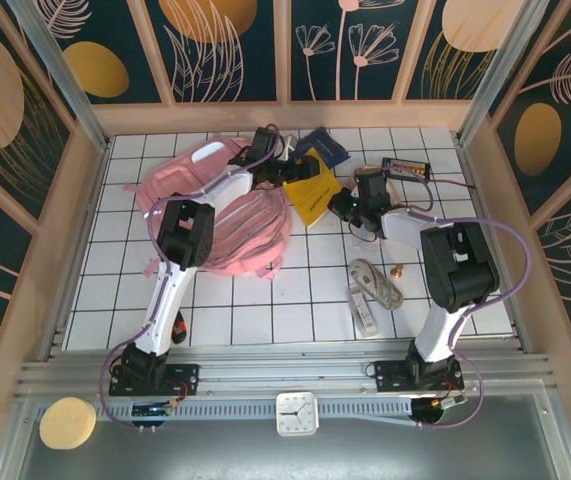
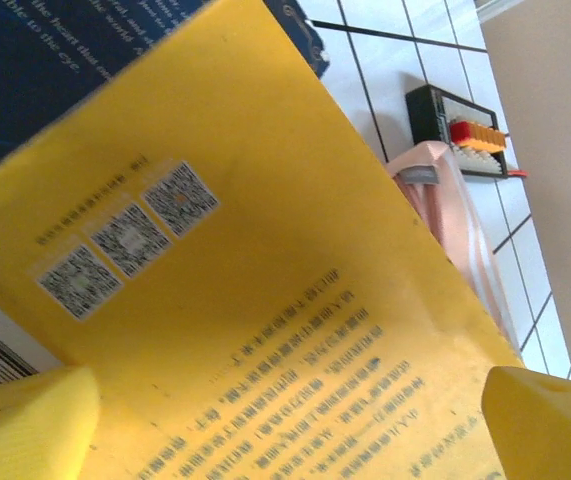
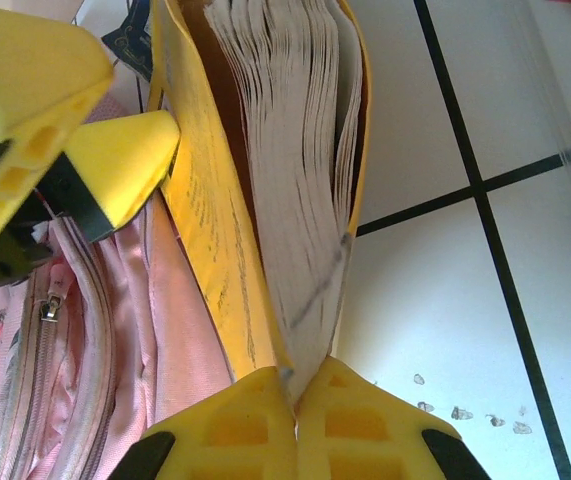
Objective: Pack books, pencil case, and school supplies into a backpack
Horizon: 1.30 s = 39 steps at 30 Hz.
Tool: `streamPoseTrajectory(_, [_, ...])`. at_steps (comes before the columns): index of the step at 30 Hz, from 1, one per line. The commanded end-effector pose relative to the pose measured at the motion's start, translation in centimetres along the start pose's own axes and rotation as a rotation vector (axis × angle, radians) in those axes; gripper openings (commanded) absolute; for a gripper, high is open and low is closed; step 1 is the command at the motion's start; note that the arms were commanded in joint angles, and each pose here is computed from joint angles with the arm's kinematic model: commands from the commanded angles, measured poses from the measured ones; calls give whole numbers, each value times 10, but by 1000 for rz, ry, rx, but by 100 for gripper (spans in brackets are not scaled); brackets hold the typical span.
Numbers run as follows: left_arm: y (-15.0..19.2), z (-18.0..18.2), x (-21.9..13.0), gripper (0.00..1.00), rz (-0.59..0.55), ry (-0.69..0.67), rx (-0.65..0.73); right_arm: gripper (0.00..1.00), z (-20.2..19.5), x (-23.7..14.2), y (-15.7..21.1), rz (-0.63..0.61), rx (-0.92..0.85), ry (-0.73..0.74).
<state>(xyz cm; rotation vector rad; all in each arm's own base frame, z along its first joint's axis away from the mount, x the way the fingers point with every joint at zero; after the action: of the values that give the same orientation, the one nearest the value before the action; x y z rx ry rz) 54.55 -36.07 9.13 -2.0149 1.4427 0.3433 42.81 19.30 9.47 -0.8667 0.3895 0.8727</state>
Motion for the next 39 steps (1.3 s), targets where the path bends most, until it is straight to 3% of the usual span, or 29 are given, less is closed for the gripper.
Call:
streamPoseTrajectory(1, [3,-12,-23,99,15,-18,-15,0,42,-26,-36,-118,-95,-81])
streamPoseTrajectory(8, [1,-17,-70,99,-23,28,-241,0,49,-42,-48,-127,-85,-92])
streamPoseTrajectory(19, [40,-28,-92,99,34,177,-591,0,59,-37,-68,-97,96,-205])
streamPoseTrajectory(24, [50,-36,-81,99,41,201,-617,0,64,-33,-70,-77,138,-237])
streamPoseTrajectory(34, [40,-72,-56,99,49,389,-697,0,71,-32,-64,-52,185,-271])
streamPoseTrajectory(39, [53,-62,-60,99,76,322,-679,0,68,-29,-63,-53,185,-262])
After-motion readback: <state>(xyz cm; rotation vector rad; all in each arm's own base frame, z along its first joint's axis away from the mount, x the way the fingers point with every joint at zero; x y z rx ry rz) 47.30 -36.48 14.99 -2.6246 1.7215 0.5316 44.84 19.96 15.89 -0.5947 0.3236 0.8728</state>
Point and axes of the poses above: each hand's point on the last joint's axis, 136 mm out from that joint toward the fingers, its own x axis out along the fingers, its own z axis along the line the jaws close on, y = z × x, the point moved 1 cm from there along -x, back along the fingers, and after that the axes turned 9 degrees about -x, right-handed, at the moved point
